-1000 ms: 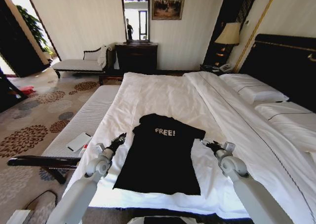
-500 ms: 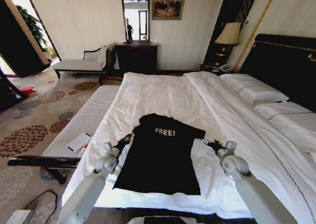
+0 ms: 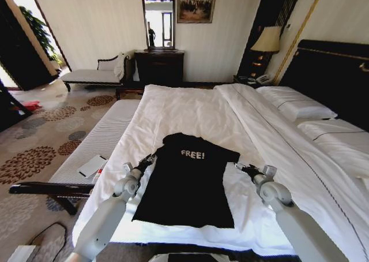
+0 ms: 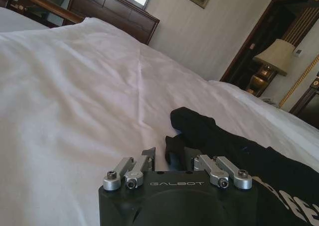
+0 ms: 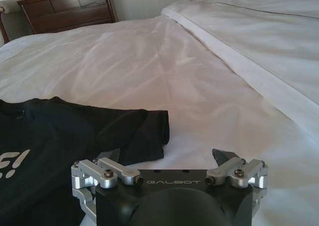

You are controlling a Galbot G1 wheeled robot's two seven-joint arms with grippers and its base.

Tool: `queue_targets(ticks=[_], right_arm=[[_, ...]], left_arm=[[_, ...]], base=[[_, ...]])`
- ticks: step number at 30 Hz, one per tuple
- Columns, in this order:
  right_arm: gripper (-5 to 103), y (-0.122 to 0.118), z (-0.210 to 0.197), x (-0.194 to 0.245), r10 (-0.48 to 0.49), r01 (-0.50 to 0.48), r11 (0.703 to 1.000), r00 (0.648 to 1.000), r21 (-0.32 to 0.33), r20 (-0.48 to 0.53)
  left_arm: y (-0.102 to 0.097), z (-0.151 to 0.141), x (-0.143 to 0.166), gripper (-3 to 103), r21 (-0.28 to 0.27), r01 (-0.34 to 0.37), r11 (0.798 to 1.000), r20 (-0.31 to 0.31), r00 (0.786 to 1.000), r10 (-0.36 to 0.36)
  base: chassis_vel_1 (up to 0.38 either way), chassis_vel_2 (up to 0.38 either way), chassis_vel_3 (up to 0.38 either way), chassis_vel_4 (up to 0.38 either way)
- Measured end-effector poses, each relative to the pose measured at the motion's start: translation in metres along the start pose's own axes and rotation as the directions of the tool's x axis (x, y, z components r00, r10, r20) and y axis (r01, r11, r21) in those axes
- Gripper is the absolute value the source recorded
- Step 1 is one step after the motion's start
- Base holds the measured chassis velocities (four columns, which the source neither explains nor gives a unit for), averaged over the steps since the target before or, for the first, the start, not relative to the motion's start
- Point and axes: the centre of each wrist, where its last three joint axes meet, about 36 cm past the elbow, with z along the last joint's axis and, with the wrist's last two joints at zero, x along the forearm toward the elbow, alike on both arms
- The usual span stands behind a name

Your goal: Fold the clothes on the bed.

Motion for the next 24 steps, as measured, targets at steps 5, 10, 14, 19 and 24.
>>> queue_targets(ticks=[5,10,14,19,24], right_arm=[[100,-0.002,-0.001,-0.002,0.004,-0.004,1.0,1.0,0.001,-0.001],[100,-0.002,-0.001,-0.002,0.003,-0.003,1.0,1.0,0.001,-0.001],[100,-0.002,-0.001,-0.003,0.006,-0.006,1.0,1.0,0.0,-0.002],[100,-0.002,-0.001,-0.004,0.007,-0.007,1.0,1.0,-0.001,-0.001],[100,-0.002,-0.001,-0.004,0.009,-0.009,1.0,1.0,0.0,-0.001]], left_arm=[[-0.003,0.001,-0.01,34,0.019,0.001,1.0,-0.003,1.0,-0.001],[-0.005,0.0,-0.02,28,0.047,0.009,0.999,-0.001,1.0,-0.009],[-0.005,-0.002,-0.021,18,0.053,0.015,0.998,-0.002,1.0,-0.014],[-0.001,-0.002,-0.019,1,0.062,0.026,0.998,-0.009,1.0,-0.026],[-0.002,0.002,-0.015,1,0.056,0.028,0.998,-0.007,1.0,-0.027]], base=[[0.0,0.0,0.0,0.0],[0.0,0.0,0.0,0.0],[0.0,0.0,0.0,0.0],[0.0,0.0,0.0,0.0],[0.0,0.0,0.0,0.0]])
